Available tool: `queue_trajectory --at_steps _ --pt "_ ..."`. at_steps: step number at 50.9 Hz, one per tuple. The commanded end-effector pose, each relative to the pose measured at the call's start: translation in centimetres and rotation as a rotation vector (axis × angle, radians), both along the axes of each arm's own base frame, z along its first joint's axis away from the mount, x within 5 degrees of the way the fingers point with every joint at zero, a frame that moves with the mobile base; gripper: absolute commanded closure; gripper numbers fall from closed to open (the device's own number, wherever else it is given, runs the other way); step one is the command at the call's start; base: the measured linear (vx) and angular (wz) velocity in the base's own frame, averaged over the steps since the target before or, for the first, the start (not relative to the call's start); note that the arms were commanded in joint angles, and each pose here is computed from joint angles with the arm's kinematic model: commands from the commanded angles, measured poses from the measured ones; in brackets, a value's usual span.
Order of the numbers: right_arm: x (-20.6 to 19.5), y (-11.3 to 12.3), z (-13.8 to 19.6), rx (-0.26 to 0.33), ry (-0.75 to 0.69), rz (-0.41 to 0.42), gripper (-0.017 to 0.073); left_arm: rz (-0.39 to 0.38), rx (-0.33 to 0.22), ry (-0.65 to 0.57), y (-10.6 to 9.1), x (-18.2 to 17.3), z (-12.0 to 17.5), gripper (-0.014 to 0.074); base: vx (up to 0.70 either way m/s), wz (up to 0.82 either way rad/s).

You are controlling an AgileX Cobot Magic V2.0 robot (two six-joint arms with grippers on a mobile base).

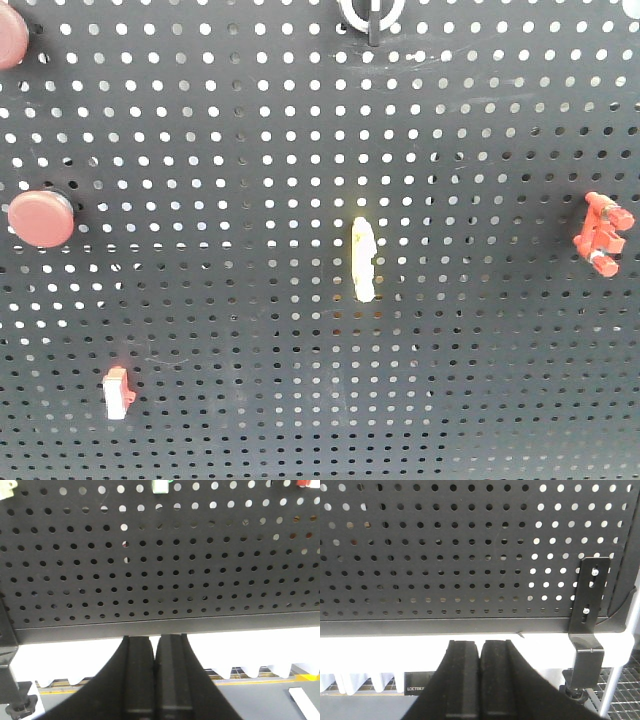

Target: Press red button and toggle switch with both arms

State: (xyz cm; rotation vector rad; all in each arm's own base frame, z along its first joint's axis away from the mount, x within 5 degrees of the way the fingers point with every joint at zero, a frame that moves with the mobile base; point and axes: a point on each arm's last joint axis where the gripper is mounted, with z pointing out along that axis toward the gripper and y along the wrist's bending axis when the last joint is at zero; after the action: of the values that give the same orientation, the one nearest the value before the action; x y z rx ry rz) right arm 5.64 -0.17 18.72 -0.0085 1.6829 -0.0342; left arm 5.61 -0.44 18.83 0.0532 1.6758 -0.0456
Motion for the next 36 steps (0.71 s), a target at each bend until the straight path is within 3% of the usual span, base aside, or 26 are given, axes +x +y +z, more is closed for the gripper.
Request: queue_trajectory --at_steps 1,21,29,36 --pt "0.0 0.0 0.5 -0.035 -0.089 0.004 0.0563 0.016 -0.016 -0.043 0.1 0.2 -0.3 0.0591 0.0 0.0" --pt "0.0 0.0 0.5 -0.039 -0.094 0.004 0.0563 0.019 -0.016 -0.067 0.1 0.2 0.0 0.0591 0.0 0.0" --pt "0.0 0.2 1.5 -0.035 -0.198 0.017 0.0563 0.031 -0.029 -0.144 0.3 0.2 0.7 0.0591 0.0 0.0" --pt "-0.4 0.4 3.4 -0.016 -0.38 0.04 0.0563 0.065 -0.141 -0.325 0.6 0.0 2.5 0.0591 0.0 0.0"
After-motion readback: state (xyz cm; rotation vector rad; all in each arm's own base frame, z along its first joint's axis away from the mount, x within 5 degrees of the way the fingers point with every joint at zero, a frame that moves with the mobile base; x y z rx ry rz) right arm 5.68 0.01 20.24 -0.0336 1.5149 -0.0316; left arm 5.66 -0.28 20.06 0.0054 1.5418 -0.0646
